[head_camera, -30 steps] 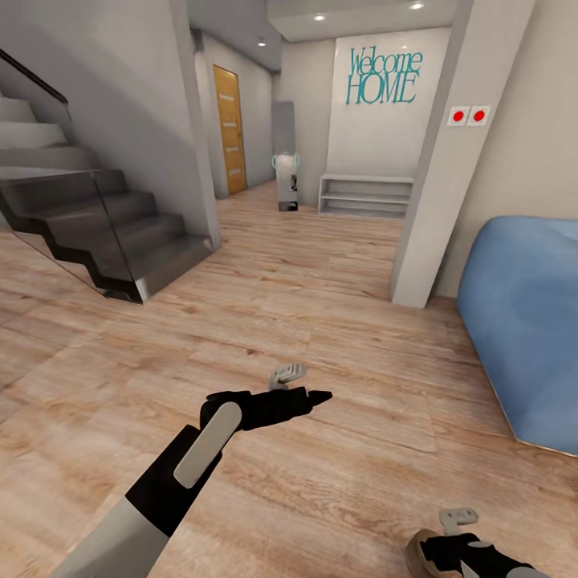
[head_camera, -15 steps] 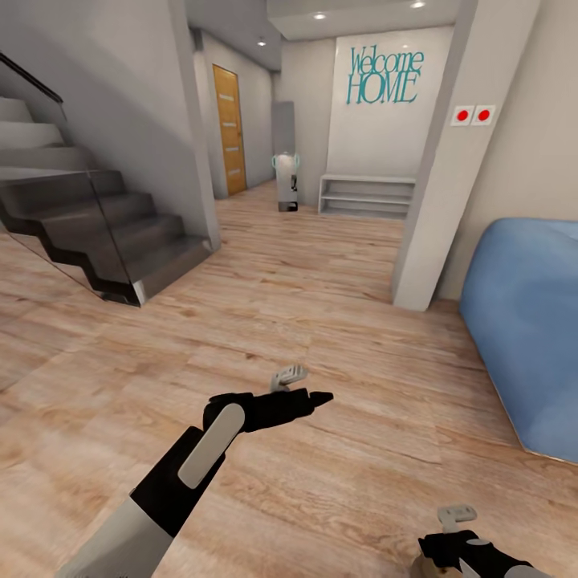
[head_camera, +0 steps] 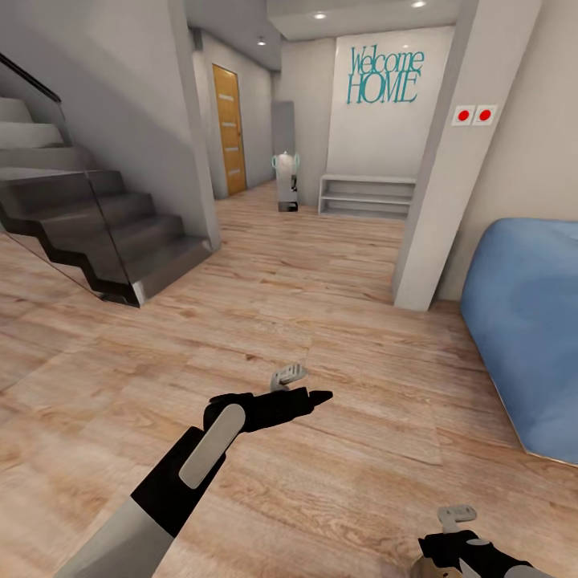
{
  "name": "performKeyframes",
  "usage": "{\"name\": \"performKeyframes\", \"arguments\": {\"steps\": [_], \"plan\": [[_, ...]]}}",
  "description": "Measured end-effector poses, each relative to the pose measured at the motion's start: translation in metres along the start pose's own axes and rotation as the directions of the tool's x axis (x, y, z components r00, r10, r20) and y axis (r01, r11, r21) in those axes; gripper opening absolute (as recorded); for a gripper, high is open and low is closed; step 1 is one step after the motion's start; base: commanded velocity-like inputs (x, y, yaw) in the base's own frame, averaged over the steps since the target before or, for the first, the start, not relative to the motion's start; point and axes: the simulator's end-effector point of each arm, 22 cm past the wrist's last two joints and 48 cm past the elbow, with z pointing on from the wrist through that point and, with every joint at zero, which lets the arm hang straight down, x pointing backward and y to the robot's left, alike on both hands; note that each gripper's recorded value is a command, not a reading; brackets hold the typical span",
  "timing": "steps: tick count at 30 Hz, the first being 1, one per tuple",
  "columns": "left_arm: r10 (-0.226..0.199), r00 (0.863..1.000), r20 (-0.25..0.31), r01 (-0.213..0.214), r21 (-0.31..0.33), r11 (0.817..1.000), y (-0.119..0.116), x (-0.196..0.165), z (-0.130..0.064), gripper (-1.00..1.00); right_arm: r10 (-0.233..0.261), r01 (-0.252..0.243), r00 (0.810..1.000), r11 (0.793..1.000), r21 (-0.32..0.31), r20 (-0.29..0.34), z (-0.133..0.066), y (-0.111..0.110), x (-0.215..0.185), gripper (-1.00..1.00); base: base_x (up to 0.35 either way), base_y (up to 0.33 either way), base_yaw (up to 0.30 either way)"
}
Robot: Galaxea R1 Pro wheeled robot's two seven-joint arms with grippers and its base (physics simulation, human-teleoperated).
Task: Place each of the two pumpkins and all three candles from the living room inside a cabinet in the living room (use any cabinet), then make sure every cabinet is closed, and position the cauldron so it is next to a table in the living room.
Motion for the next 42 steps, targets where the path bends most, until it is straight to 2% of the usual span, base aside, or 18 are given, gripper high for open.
{"name": "performKeyframes", "arguments": {"steps": [20, 42], "plan": [[-0.004, 1.0, -0.002, 0.004, 0.002, 1.0, 0.0, 0.001, 0.002, 1.0, 0.001, -0.001, 1.0, 1.0, -0.001, -0.01, 0.001, 0.0, 0.006, 1.0, 0.0, 0.0, 0.0], [-0.052, 0.998, -0.043, 0.051, -0.013, 0.999, 0.027, 0.02, 0.02, 1.0, -0.008, 0.007, 0.997, 1.0, -0.009, -0.074, 0.016, 0.006, 0.036, 1.0, 0.0, 0.0, 0.0]]}}
